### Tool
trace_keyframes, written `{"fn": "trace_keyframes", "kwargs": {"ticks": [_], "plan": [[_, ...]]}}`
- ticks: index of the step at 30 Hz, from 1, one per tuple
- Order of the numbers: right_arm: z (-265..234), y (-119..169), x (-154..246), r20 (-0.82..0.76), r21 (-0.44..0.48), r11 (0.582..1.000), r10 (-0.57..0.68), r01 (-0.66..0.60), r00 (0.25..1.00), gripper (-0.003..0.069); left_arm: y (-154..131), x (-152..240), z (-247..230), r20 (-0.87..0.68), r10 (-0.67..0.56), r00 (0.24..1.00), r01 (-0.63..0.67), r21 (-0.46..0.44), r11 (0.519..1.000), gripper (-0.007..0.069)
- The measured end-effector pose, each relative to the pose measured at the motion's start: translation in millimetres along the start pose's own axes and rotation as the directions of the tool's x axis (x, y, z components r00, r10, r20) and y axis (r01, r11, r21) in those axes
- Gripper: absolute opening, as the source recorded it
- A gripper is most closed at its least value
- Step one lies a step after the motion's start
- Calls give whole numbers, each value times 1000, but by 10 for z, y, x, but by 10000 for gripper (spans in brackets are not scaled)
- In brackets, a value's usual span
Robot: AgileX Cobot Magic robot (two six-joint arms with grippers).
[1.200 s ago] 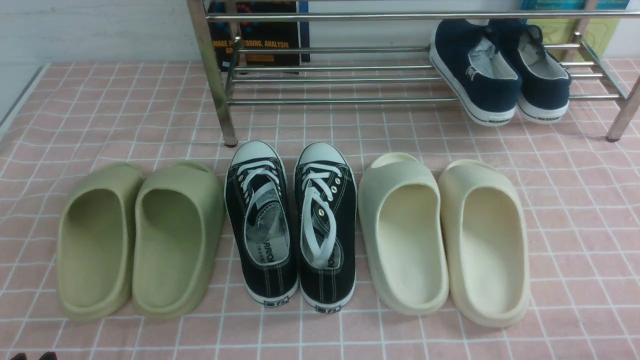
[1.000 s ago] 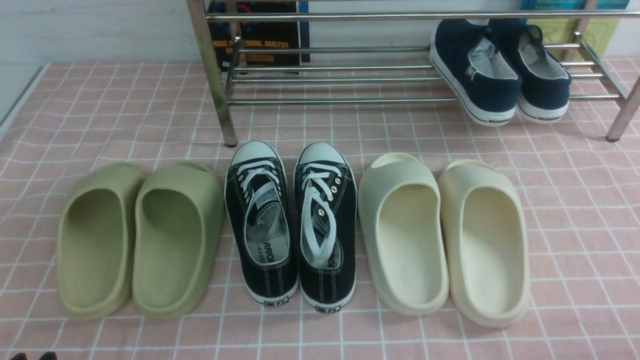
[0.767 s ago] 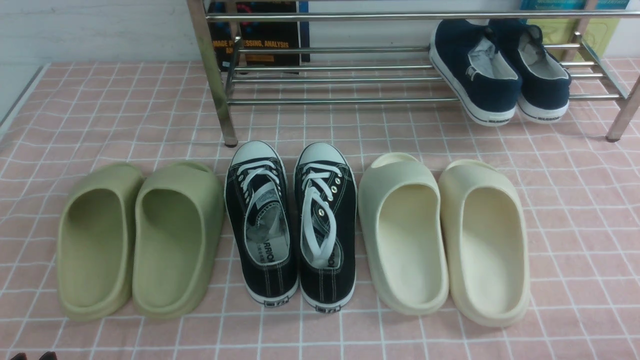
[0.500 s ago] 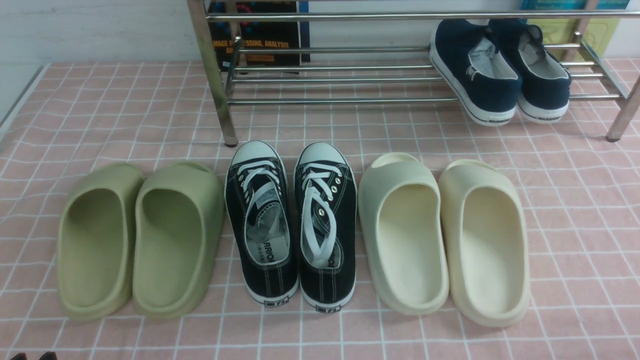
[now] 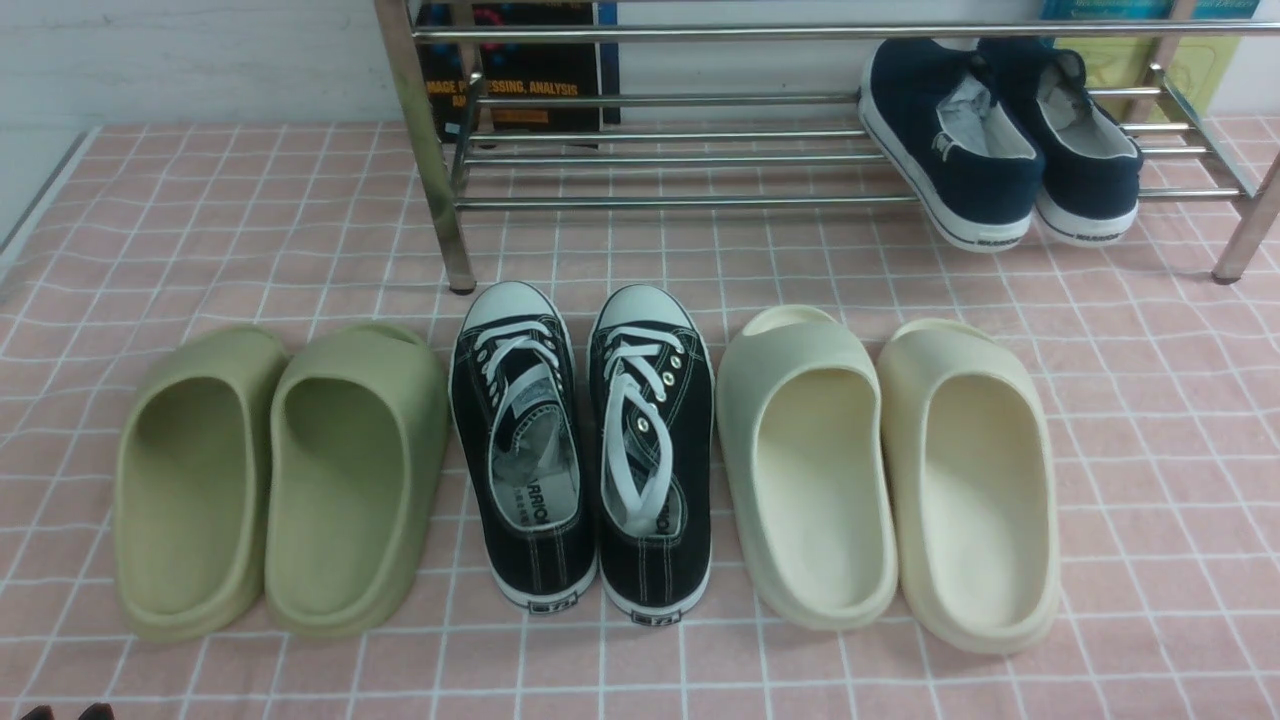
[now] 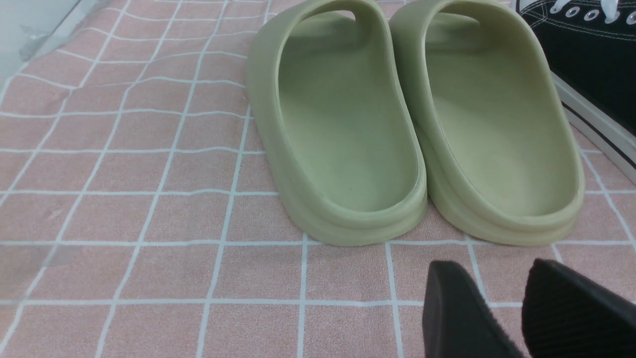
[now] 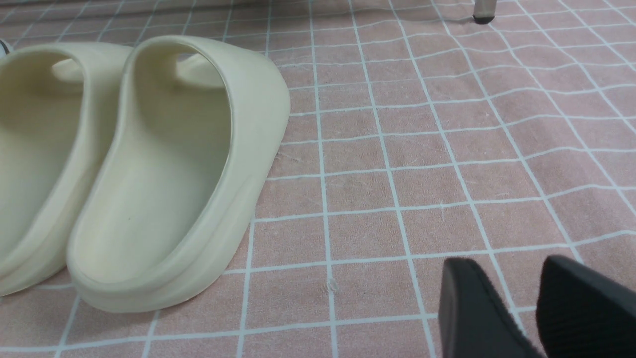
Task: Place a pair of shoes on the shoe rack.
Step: Use the left arm to grab the shoe closest to it
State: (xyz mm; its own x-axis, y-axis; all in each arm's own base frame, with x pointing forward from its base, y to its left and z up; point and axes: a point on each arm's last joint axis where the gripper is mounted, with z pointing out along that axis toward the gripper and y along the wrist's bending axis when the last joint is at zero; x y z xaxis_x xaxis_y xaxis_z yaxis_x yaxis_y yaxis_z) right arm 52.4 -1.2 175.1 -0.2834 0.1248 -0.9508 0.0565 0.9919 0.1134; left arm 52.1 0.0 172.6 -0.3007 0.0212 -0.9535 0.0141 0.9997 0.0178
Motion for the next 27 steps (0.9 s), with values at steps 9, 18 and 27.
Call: {"fn": "trace_keyframes", "kwargs": {"ticks": [9, 18, 27], "plan": [[0, 0, 0, 0, 0, 1000, 0, 0, 1000, 233, 8, -61, 7, 90, 37, 995, -36, -13, 999, 240], [0, 0, 0, 0, 0, 1000, 0, 0, 1000, 237, -16, -495, -150, 567, 41, 823, -43, -9, 999, 240], [0, 0, 0, 0, 0, 1000, 0, 0, 1000, 237, -28, -687, -328, 779, 32, 627, -44, -6, 999, 240]]}}
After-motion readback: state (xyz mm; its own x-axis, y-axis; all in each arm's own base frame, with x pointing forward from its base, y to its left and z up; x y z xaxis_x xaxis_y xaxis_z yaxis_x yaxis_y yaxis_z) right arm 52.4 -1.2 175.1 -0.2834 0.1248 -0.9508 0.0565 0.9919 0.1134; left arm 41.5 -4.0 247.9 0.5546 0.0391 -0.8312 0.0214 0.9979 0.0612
